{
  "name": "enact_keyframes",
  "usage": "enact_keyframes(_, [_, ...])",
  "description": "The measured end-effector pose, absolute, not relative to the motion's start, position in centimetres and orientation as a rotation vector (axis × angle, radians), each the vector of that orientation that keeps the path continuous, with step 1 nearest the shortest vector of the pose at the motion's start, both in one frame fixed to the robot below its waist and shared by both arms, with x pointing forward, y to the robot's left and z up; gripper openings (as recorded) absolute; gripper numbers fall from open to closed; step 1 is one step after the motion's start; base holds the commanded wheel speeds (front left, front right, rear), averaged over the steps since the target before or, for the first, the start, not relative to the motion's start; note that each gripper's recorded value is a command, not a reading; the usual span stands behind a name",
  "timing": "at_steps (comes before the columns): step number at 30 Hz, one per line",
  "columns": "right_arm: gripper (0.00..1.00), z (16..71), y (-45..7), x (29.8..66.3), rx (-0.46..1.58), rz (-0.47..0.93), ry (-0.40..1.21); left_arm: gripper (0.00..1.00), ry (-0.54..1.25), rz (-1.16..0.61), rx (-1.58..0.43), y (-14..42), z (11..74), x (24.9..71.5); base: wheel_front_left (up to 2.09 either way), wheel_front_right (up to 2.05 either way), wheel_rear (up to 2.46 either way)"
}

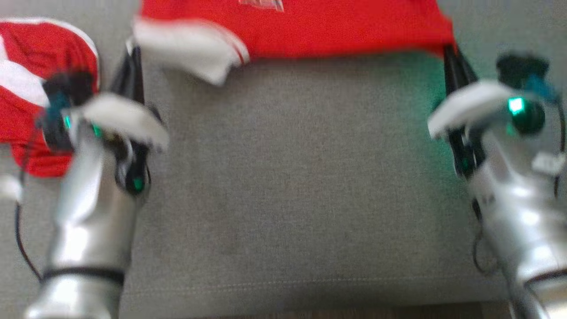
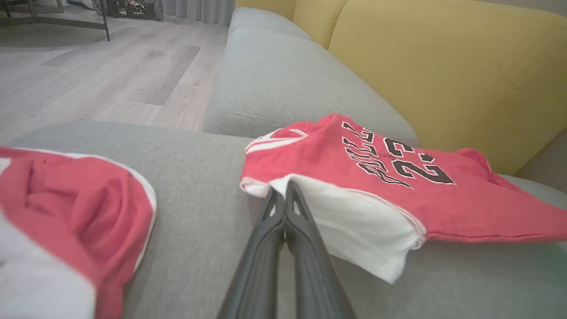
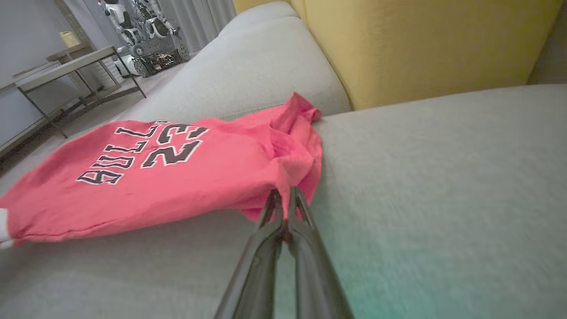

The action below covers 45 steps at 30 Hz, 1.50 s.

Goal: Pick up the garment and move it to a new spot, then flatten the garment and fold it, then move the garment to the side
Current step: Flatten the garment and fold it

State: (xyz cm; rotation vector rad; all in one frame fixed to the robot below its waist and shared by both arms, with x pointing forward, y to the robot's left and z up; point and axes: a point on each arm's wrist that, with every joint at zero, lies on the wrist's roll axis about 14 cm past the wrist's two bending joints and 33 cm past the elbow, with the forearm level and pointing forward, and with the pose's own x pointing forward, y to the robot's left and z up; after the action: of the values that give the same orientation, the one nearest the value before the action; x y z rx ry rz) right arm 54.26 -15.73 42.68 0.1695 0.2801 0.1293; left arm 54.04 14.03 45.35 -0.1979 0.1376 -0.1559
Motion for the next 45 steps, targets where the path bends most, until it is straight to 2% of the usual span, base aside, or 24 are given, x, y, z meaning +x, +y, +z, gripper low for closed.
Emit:
enact_keyframes(15, [0.0, 40.3, -18.5, 39.9, 0.253, 0.056, 0.328, 0.0, 0.129, -0.065, -0.214, 16.0, 46.2, 37.6, 0.0, 0.0, 0.0])
enact_keyframes(24, [0.0, 40.9, -19.3, 32.1, 0.255, 0.003, 0.417, 0.0, 0.175, 0.0, -0.232, 16.7, 48.7, 30.5, 0.0, 0.0, 0.0])
enact_keyframes(29, [0.0, 41.6, -19.7, 30.0, 0.246, -0.011, 0.446, 0.0, 0.203, 0.005, -0.239, 16.6, 48.8, 28.9, 0.0, 0.0, 0.0])
enact_keyframes(36, [0.0, 42.5, -20.1, 29.6, 0.244, -0.016, 0.463, 0.0, 0.223, -0.03, -0.233, 15.9, 48.6, 29.0, 0.0, 0.0, 0.0])
enact_keyframes(40, [0.0, 41.9, -19.9, 30.1, 0.247, -0.014, 0.493, 0.0, 0.22, -0.082, -0.216, 15.4, 48.6, 31.1, 0.0, 0.0, 0.0])
enact_keyframes(45, [0.0, 41.6, -19.1, 33.6, 0.228, 0.016, 0.522, 0.0, 0.208, -0.156, -0.229, 14.4, 49.0, 35.8, 0.0, 0.0, 0.0])
